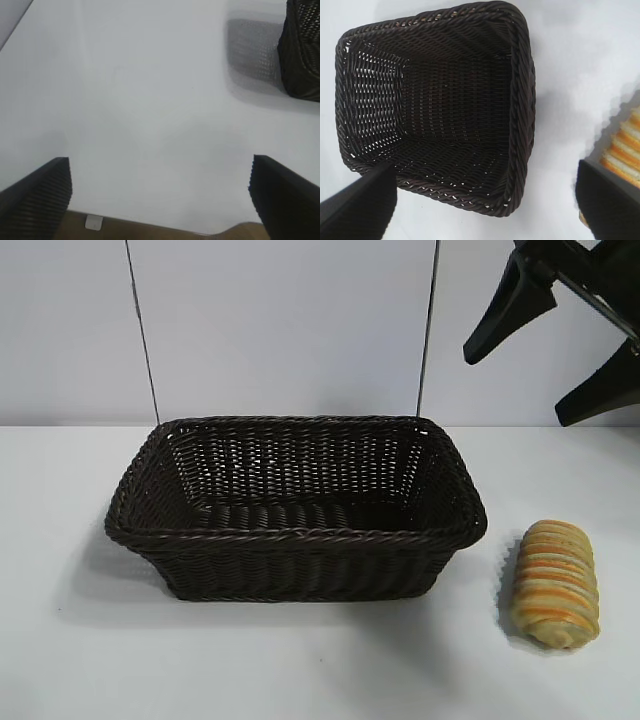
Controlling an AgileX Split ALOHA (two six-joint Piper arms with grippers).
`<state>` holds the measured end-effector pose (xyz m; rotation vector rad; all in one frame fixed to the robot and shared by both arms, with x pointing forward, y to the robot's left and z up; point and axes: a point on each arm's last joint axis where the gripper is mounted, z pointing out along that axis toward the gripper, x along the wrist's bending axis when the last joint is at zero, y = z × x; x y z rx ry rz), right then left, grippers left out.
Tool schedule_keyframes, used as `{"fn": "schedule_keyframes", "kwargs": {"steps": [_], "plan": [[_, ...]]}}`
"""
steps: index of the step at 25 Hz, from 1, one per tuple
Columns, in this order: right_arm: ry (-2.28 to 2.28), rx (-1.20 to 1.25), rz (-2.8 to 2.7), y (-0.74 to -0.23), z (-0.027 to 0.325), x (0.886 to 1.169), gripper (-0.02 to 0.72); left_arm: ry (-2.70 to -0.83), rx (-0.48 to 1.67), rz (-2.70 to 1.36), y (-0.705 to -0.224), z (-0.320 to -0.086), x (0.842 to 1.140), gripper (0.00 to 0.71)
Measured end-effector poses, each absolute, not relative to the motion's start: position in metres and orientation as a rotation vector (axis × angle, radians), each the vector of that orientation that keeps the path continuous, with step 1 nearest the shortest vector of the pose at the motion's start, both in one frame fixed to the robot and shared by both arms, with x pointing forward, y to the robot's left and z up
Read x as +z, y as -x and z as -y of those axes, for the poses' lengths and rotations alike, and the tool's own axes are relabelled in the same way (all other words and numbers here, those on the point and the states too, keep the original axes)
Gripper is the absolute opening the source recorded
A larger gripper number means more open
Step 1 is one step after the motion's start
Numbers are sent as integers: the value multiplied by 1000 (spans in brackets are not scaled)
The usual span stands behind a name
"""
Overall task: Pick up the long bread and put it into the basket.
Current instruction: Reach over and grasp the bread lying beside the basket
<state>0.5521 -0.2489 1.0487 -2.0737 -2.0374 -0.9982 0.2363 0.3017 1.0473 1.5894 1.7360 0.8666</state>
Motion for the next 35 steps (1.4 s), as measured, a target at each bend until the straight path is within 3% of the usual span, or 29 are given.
{"fn": "schedule_keyframes", "kwargs": {"steps": [14,25,35], "plan": [[2058,-966,2060,-550,249,1048,695,-1555,920,-1646,-229,-302,1044,694],[2252,-593,2289,-547,277,1035,695,-1576,926,-1638,-231,-302,1042,694],[2257,-423,2275,-570,280,985,695,-1580,929,-1634,-231,-302,1042,694]]}}
